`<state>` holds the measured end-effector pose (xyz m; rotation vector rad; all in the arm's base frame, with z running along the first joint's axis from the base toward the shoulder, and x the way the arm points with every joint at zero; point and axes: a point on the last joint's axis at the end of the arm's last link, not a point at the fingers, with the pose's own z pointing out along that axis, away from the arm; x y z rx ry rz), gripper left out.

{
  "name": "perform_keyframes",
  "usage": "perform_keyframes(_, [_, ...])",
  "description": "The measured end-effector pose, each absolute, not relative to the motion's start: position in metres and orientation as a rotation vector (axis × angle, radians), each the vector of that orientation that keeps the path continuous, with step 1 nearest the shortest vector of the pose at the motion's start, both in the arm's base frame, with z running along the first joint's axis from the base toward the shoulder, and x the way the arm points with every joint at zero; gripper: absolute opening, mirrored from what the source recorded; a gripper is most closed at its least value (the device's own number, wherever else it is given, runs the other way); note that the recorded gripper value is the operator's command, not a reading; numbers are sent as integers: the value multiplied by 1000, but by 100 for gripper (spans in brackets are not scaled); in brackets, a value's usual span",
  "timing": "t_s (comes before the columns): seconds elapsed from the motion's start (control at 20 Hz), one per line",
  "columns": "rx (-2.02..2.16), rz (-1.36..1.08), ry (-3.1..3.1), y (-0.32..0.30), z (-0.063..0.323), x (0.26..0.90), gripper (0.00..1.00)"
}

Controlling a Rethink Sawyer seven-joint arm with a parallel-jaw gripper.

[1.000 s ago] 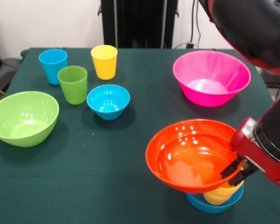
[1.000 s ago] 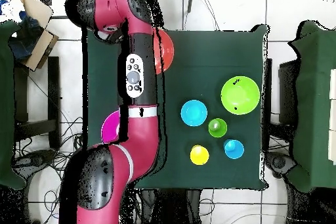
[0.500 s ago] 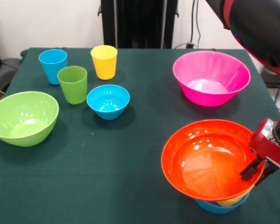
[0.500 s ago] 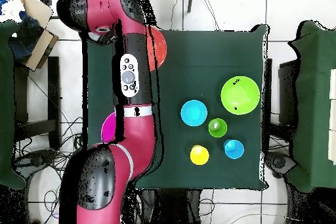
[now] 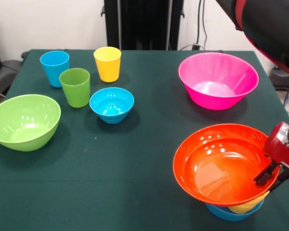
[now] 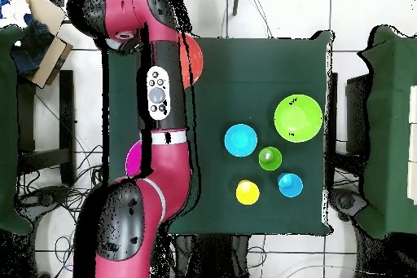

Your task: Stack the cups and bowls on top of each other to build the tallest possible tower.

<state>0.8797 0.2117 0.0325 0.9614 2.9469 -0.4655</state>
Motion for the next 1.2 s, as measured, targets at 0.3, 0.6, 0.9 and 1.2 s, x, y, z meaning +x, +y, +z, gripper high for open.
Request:
perform_keyframes(0.3, [962, -515, 2931, 210, 30, 880, 0])
perform_keyframes(0.6, [967, -545, 2929, 207, 31, 879, 0])
perform_keyframes(0.9, [986, -579, 2927, 203, 41, 880, 0])
perform_keyframes(1.2, [1005, -574, 2934, 204, 51, 882, 0])
